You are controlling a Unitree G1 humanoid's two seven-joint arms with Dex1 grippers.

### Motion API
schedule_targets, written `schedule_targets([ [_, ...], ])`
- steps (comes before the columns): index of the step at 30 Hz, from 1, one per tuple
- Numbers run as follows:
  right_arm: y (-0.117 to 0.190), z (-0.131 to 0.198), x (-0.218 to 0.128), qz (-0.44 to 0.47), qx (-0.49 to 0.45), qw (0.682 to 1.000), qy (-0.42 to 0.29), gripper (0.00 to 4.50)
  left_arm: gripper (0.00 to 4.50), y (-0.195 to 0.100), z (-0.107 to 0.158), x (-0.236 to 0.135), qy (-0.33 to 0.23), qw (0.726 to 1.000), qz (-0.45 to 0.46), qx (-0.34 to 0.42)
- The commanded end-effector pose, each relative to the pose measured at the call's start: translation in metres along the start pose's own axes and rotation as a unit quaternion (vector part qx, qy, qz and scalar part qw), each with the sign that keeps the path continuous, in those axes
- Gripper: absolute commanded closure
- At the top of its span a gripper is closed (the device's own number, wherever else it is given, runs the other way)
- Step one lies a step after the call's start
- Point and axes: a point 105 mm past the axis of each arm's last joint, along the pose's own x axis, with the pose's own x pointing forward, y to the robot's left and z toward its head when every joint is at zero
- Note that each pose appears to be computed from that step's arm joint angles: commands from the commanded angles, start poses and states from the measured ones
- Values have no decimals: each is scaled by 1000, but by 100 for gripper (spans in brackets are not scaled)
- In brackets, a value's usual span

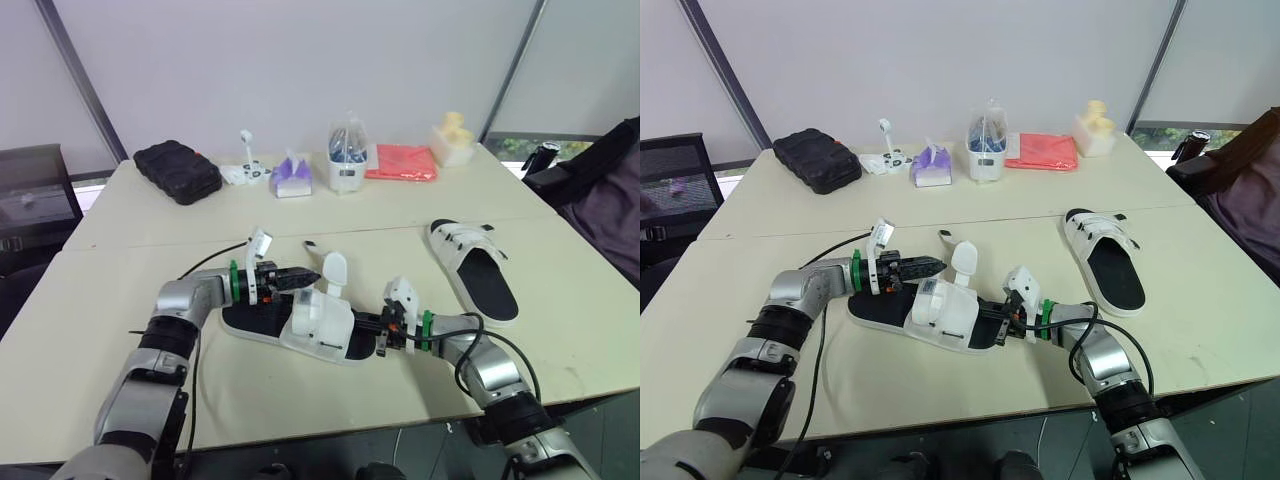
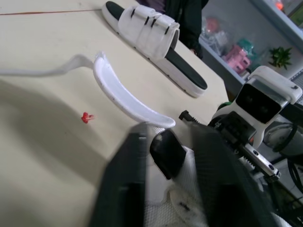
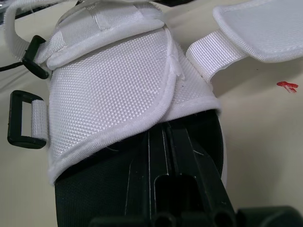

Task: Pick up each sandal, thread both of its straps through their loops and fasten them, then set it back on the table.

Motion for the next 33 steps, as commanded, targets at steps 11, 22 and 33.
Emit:
schedule_targets([
  [11, 4, -42, -4, -16, 47, 997, 66, 450, 446, -69, 86, -7, -118, 984, -128, 26],
  [22, 8, -43, -1, -17, 51, 997, 62, 450, 446, -7, 56, 17, -71, 997, -23, 19],
  [33, 17, -47, -1, -23, 58, 996, 59, 450, 446, 8, 61, 42, -46, 998, -1, 40],
])
